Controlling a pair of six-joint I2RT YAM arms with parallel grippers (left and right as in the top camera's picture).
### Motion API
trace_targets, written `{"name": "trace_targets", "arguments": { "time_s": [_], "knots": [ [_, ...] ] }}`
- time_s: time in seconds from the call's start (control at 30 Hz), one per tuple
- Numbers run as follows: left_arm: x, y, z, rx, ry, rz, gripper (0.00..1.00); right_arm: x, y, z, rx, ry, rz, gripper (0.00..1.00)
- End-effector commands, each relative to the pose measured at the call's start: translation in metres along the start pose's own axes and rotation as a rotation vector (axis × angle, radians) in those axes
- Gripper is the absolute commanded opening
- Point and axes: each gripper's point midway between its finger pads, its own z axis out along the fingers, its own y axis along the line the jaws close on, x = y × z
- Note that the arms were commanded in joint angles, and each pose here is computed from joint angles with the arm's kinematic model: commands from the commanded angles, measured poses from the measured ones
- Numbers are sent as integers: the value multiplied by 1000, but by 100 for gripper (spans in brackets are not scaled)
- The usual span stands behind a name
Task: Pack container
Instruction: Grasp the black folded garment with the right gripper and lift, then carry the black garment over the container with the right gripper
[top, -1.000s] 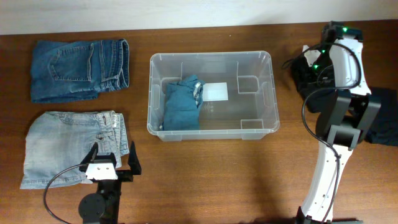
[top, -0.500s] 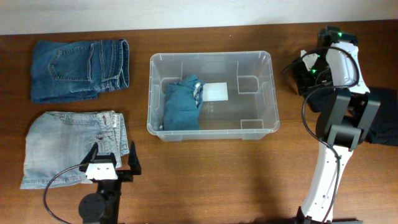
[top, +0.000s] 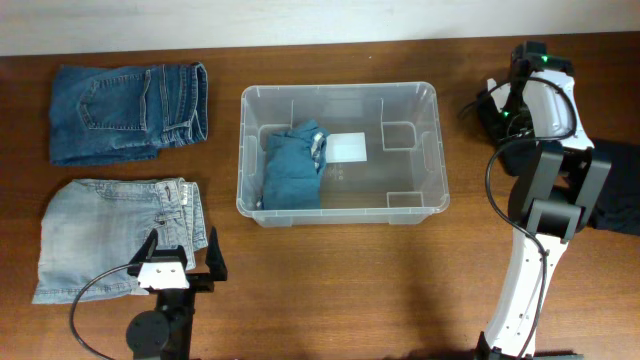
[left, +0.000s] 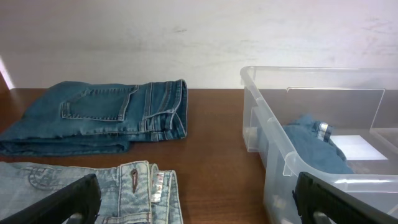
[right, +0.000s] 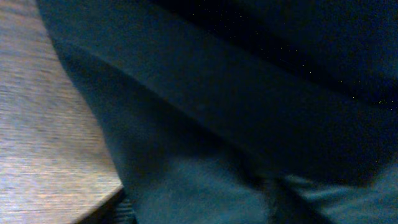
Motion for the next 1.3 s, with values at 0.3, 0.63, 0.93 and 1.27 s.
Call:
{"name": "trace_targets", "arguments": {
  "time_s": [0.3,0.63,0.93,1.27],
  "knots": [
    [1,0,0,5,1,12,99,-4,12,5,-79,-18,115,4],
    [1,0,0,5,2,12,99,-61,15,-166,-332,-411,303,4],
    [1,0,0,5,1,12,99,-25,12,-289,-314,-597,440,4],
    [1,0,0,5,1,12,99,3,114,-420,-308,-818,316,4]
  ]
}}
